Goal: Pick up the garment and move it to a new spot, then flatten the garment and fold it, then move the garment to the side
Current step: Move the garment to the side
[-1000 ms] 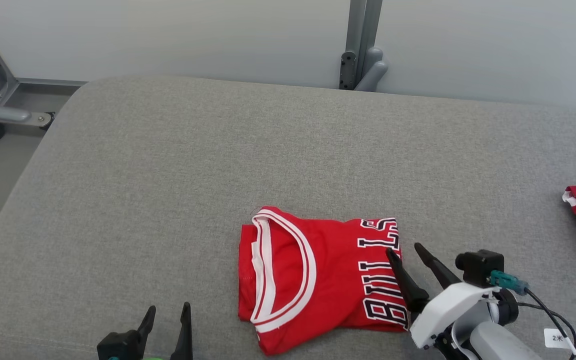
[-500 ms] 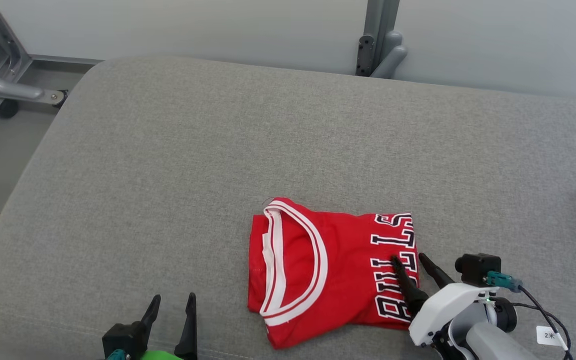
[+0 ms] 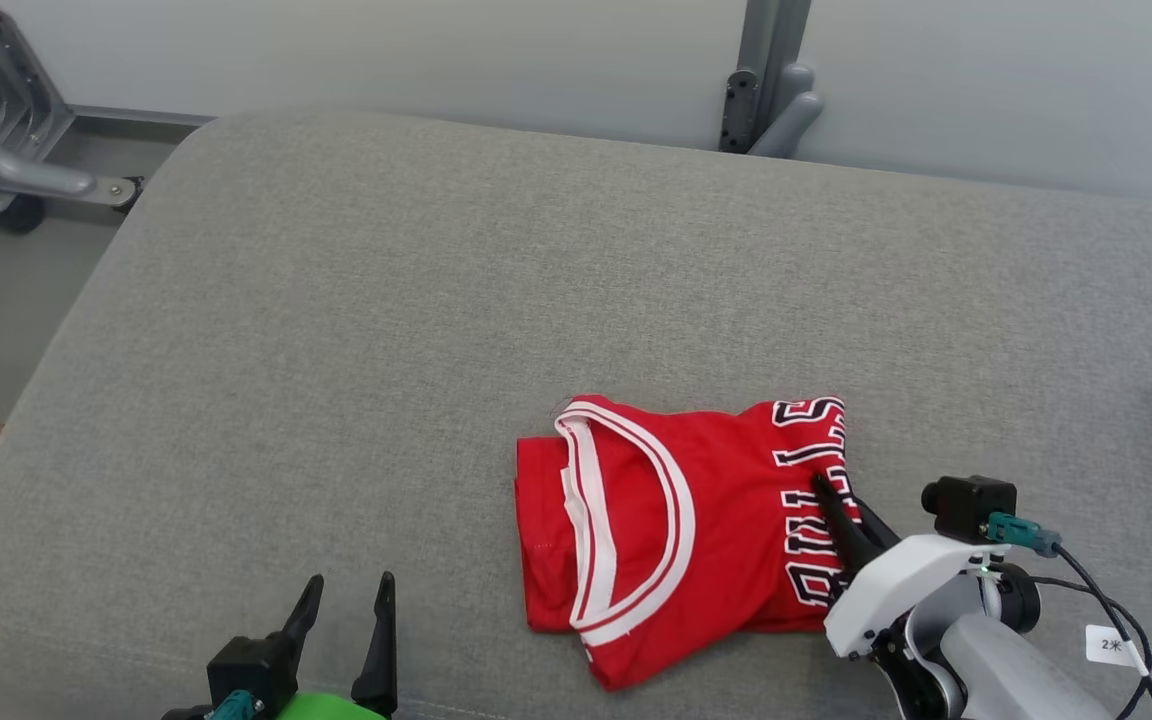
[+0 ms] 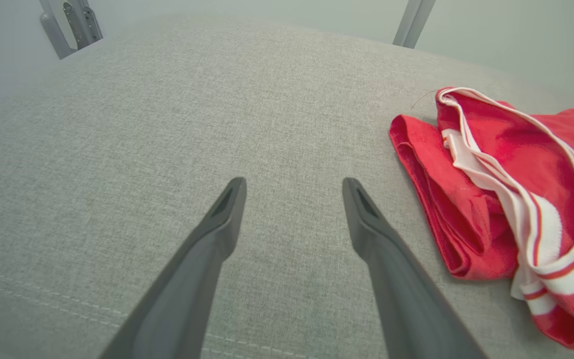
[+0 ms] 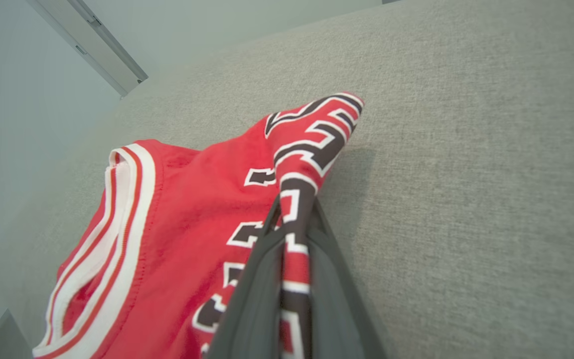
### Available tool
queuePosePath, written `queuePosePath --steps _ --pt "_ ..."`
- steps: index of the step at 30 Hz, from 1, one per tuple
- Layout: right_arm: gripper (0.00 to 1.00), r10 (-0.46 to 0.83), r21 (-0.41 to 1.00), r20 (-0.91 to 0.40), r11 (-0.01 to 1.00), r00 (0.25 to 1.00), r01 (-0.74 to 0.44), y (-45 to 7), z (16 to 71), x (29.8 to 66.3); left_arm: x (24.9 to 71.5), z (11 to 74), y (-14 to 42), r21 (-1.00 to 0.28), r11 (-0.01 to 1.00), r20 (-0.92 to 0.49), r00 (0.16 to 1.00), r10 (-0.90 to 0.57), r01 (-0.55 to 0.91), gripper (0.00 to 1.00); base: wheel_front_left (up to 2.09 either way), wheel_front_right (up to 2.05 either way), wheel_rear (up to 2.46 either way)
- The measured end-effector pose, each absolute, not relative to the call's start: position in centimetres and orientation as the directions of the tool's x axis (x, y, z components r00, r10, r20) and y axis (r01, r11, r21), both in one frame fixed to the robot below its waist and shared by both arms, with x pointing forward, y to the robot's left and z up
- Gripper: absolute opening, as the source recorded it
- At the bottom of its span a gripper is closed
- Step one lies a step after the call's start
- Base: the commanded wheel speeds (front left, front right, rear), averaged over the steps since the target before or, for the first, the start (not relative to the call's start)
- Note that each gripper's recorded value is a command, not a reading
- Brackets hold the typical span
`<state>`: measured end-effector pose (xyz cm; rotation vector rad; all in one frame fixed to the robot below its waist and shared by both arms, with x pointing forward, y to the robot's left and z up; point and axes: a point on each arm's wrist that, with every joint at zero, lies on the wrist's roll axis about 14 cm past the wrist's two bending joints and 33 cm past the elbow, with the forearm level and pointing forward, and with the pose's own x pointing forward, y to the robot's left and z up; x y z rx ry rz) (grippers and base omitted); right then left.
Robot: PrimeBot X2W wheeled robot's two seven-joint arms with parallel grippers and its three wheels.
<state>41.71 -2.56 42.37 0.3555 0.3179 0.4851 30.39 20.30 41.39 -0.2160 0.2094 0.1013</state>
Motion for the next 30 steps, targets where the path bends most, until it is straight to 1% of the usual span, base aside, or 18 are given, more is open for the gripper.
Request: queuePosePath --steps 6,16,24,28,29,30 --pt "0.00 0.415 0.381 -0.182 0.865 0.892 -0.325 -6.1 43.4 41.7 31.9 41.8 17.8 -0.206 0.978 -0.199 0.980 -0.014 -0.028 1.00 0.00 0.00 0.00" --pt "0.00 0.174 0.344 -0.164 0.933 0.971 -0.109 -15.7 44.2 39.3 35.5 42.9 10.6 -0.212 0.954 -0.157 0.956 -0.249 0.214 1.00 0.00 0.00 0.00" --pt "0.00 -0.014 0.344 -0.161 0.936 0.987 0.069 -22.0 44.3 35.4 37.2 43.9 3.2 -0.217 0.877 -0.122 0.880 -0.459 0.428 1.00 0.00 0.00 0.00" --pt "0.00 -0.101 0.349 -0.156 0.925 0.983 0.150 -24.6 44.4 33.3 37.6 44.4 -0.1 -0.215 0.830 -0.107 0.833 -0.543 0.514 1.00 0.00 0.00 0.00" --pt "0.00 -0.101 0.349 -0.156 0.925 0.983 0.150 -24.6 44.4 33.3 37.6 44.4 -0.1 -0.215 0.830 -0.107 0.833 -0.543 0.514 1.00 0.00 0.00 0.00" --pt "0.00 -0.140 0.352 -0.154 0.917 0.978 0.186 -25.6 44.5 32.3 37.7 44.5 -1.7 -0.214 0.806 -0.101 0.808 -0.580 0.552 1.00 0.00 0.00 0.00"
